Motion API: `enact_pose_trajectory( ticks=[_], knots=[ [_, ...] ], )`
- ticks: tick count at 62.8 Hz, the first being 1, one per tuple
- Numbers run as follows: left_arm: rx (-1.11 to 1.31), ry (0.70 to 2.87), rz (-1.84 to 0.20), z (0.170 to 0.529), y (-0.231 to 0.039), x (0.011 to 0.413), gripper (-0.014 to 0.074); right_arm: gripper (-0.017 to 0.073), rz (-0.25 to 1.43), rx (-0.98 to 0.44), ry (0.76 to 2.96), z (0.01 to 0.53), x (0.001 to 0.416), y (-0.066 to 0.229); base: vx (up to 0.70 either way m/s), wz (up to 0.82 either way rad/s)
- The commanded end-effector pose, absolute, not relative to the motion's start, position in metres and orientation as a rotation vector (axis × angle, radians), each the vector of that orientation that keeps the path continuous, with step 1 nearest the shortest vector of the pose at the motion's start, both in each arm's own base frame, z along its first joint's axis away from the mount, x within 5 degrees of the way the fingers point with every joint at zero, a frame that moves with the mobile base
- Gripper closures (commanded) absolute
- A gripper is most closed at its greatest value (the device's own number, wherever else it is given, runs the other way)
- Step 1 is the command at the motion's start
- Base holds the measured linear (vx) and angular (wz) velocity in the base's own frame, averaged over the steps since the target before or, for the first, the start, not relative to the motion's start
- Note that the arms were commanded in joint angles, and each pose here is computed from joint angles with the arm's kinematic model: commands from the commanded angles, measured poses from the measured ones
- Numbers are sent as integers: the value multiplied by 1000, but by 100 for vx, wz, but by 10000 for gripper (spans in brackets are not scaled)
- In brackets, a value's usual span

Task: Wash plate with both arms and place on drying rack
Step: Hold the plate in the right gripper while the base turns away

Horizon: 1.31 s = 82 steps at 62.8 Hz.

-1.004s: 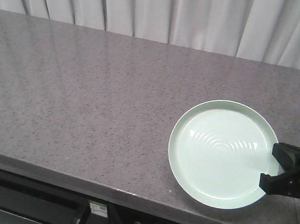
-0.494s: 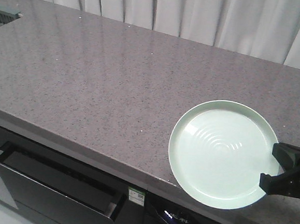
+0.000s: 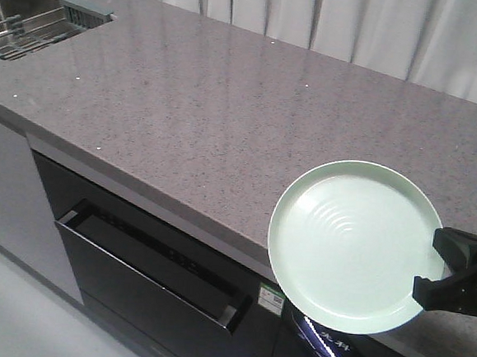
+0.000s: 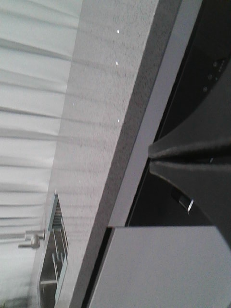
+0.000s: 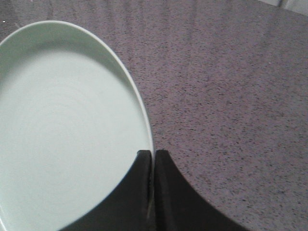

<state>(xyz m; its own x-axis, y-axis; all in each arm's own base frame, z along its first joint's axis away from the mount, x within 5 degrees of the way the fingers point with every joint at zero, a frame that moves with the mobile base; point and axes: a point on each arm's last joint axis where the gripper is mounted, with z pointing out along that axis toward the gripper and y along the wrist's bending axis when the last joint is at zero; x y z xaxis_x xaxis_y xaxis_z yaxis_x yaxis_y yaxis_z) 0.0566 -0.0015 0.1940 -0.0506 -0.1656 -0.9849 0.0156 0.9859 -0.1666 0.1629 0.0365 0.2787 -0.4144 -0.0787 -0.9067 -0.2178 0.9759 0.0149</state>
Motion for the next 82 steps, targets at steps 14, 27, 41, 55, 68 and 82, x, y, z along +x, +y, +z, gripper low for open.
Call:
enact_pose_trajectory(
  ticks=[14, 27, 41, 55, 68, 82],
  knots=[
    [-124, 1545, -164, 196, -1, 56, 599, 568, 151, -202, 1888, 296, 166, 36, -8, 33],
    [-124, 1545, -164, 196, -1, 56, 599, 568, 151, -202, 1888, 296, 166, 36, -8, 31],
    [-124, 1545, -164, 196, -1, 56, 599, 568, 152, -202, 1887, 296, 166, 36, -6, 25],
    [-124, 1545, -164, 196, -1, 56, 599, 568, 152, -202, 1887, 296, 166, 36, -5, 20],
    [-124, 1545, -164, 196, -1, 56, 599, 568, 152, -202, 1887, 296, 166, 36, -6, 23],
    [-124, 1545, -164, 196, -1, 56, 599, 568, 152, -202, 1887, 296, 166, 36, -7, 26]
  ],
)
